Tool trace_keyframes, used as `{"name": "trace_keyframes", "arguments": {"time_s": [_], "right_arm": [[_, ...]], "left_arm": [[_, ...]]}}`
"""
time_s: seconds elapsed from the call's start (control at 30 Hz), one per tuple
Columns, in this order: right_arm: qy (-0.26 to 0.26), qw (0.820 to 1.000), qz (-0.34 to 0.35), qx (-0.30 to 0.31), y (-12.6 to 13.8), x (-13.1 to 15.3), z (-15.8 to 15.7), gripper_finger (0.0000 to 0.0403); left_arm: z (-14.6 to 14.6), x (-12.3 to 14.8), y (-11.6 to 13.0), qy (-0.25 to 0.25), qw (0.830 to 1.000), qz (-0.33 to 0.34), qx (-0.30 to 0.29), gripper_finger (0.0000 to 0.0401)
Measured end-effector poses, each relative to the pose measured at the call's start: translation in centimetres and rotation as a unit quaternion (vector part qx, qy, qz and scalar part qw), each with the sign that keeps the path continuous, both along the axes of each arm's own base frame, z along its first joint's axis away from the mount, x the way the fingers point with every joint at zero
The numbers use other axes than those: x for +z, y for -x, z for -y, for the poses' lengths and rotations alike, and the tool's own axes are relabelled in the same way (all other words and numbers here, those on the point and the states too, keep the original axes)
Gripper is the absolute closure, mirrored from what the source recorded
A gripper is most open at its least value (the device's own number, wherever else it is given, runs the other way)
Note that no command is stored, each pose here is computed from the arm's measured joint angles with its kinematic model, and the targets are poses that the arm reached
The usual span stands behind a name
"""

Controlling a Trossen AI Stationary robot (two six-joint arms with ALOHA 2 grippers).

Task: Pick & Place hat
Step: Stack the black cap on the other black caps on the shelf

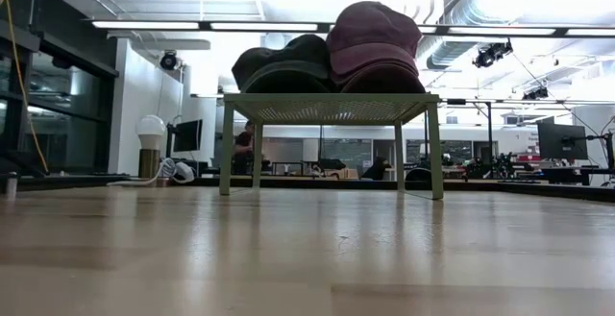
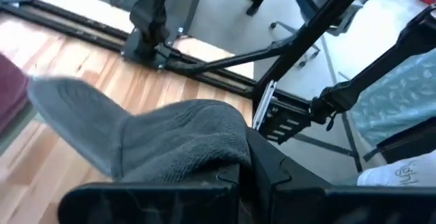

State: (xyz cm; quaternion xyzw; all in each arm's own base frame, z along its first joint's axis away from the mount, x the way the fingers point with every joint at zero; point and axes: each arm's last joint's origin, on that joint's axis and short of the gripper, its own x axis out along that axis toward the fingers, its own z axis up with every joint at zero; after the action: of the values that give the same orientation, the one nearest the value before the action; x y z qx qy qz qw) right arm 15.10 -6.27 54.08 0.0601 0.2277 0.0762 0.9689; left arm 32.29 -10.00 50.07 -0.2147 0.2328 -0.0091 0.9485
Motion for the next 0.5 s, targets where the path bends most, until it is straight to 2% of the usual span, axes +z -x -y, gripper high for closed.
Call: {"name": "trace_keyframes", "arguments": {"time_s": [0.3, 0.43, 0.5], "right_arm": [[-0.02, 0.997, -0.044, 0.063, -4.5, -1.6, -0.2, 0.0192], [0.005, 0.993, -0.049, 0.103, -6.2, -2.3, -0.4, 0.0192], [0.017, 0.988, -0.037, 0.147, -6.8, -2.5, -0.7, 0.0192]], "left_arm": [[-0.1, 1.9, 0.3, -0.034, 0.995, 0.088, -0.024, 0.0401], [0.0, 2.0, 0.4, -0.035, 0.995, 0.087, -0.043, 0.0401], [0.2, 1.8, 0.5, -0.03, 0.994, 0.076, -0.071, 0.0401]]}}
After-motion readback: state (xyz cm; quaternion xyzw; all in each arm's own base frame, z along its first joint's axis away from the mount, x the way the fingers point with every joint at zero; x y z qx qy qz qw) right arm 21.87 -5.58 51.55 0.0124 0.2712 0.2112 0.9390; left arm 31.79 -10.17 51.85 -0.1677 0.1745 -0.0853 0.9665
